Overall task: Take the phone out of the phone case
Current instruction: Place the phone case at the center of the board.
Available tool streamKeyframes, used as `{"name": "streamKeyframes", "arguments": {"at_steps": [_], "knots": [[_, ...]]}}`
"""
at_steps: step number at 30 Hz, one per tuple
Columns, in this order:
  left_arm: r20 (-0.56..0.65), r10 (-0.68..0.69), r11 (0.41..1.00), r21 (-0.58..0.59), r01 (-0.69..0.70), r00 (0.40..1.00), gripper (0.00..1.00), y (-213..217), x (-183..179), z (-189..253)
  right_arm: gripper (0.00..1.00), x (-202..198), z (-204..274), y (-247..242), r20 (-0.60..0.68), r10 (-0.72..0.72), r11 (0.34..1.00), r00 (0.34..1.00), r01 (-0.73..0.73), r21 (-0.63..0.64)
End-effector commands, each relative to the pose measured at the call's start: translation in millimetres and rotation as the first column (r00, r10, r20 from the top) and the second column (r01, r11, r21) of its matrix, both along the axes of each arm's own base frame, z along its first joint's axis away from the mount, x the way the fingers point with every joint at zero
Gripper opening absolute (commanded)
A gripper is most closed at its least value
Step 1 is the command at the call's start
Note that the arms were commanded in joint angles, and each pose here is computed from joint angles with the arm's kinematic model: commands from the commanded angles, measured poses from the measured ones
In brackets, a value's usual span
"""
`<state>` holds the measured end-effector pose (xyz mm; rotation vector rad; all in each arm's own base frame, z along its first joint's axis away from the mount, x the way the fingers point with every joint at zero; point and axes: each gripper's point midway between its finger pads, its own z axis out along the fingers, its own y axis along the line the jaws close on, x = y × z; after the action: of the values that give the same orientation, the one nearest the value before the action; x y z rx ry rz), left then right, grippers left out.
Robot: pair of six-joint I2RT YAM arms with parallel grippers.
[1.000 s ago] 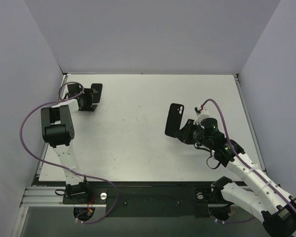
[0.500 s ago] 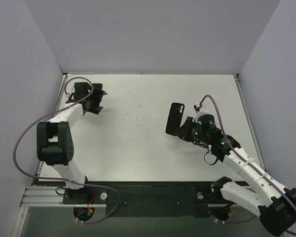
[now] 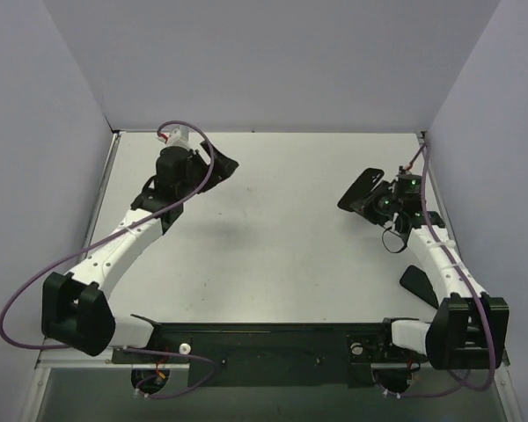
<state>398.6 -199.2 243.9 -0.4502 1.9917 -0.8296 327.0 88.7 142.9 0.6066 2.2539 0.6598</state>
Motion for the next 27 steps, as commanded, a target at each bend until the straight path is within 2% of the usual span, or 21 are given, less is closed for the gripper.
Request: {"name": "streamKeyframes", "arguments": {"at_steps": [1,5,10,19,21,27], "knots": [[0.267,-0.054,0.998,0.054,0.041,0.962,0.87,5,-4,68,0.00,37,17,-41,0.021,-0.129,0.990,0.991,0.128,0.062],[0.338,-0.086,0.993,0.102,0.054,0.937,0.86,8,-11,88,0.00,63,20,-73,0.028,-0.230,0.971,0.973,0.228,0.072],[0.375,-0.106,0.992,0.098,0.074,0.921,0.84,8,-17,99,0.00,100,16,-101,0.020,-0.305,0.948,0.952,0.302,0.105],[0.354,-0.091,0.994,-0.025,0.106,0.931,0.80,23,-3,97,0.00,140,-14,-121,-0.053,-0.342,0.928,0.938,0.346,0.137],[0.346,-0.081,0.995,-0.031,0.098,0.935,0.79,26,1,92,0.04,147,-24,-121,-0.072,-0.348,0.923,0.935,0.355,0.150],[0.344,-0.101,0.991,-0.044,0.123,0.934,0.80,23,0,93,0.40,152,-36,-123,-0.103,-0.347,0.922,0.932,0.359,0.144]]}}
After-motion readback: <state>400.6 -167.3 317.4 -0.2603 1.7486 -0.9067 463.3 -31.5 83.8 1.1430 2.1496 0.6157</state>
